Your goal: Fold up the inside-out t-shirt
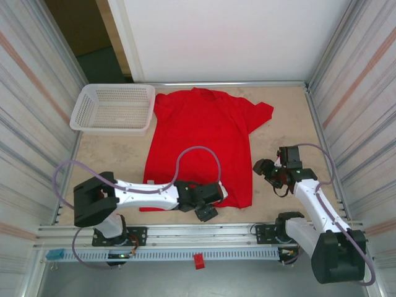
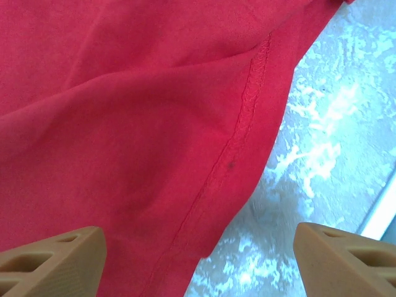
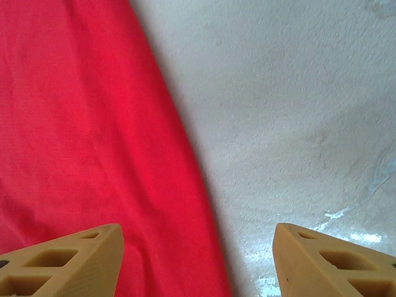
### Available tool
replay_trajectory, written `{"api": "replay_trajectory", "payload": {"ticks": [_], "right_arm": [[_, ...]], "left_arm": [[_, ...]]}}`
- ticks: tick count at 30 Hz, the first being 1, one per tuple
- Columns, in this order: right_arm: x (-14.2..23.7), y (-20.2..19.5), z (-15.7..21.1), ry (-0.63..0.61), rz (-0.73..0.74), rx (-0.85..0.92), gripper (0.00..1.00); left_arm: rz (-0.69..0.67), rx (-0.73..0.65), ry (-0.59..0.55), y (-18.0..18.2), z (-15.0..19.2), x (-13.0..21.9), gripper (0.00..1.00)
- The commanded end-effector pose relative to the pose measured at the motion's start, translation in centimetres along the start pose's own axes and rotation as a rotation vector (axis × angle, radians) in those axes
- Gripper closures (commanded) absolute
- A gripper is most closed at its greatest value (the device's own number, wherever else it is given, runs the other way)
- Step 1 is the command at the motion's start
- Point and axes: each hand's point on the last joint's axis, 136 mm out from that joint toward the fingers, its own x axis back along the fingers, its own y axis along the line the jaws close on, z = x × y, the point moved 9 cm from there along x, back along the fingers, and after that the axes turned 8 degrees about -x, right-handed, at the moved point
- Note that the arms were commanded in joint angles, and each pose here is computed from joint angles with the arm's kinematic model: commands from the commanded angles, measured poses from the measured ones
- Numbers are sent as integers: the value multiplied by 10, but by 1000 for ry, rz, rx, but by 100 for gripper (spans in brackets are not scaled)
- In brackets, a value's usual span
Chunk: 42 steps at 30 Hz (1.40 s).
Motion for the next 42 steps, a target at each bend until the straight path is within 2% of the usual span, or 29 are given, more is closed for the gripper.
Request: {"api": "replay_trajectory", "payload": {"ticks": [1,5,9,12,14,16,18,25,28,30,34,42], "right_arm": [[10,9,-1,23,-65,10,37],[14,12,-3,26,-86,-4,37],[19,14,-2,23,-107,-13,37],[25,16,-1,19,-129,-21,37],[29,17,1,20,-150,-26,37],[34,20,2,24,-172,-30,37],[37,22,4,35,-197,-37,37],[48,37,27,75,-266,-44,36],[52,42,42,67,-288,-112,28],[56,45,50,57,-328,-192,22],[63,48,64,35,-386,-310,18],[59,61,91,52,-414,-420,16]], "left_arm": [[13,-28,-48,-3,-17,-1,20],[10,-32,-41,-5,-19,-11,21],[5,-37,-23,-6,-17,-20,34],[-2,-37,-14,-6,-15,-24,54],[-5,-33,-15,-4,-15,-25,79],[-17,-27,-29,-1,-17,-21,100],[-30,-12,-59,5,-24,-9,100],[-21,62,-266,37,-61,68,100],[-40,73,-322,46,-68,90,100],[-50,73,-339,49,-71,96,100],[-73,89,-351,51,-73,100,100],[-186,155,-419,59,-77,108,100]]}}
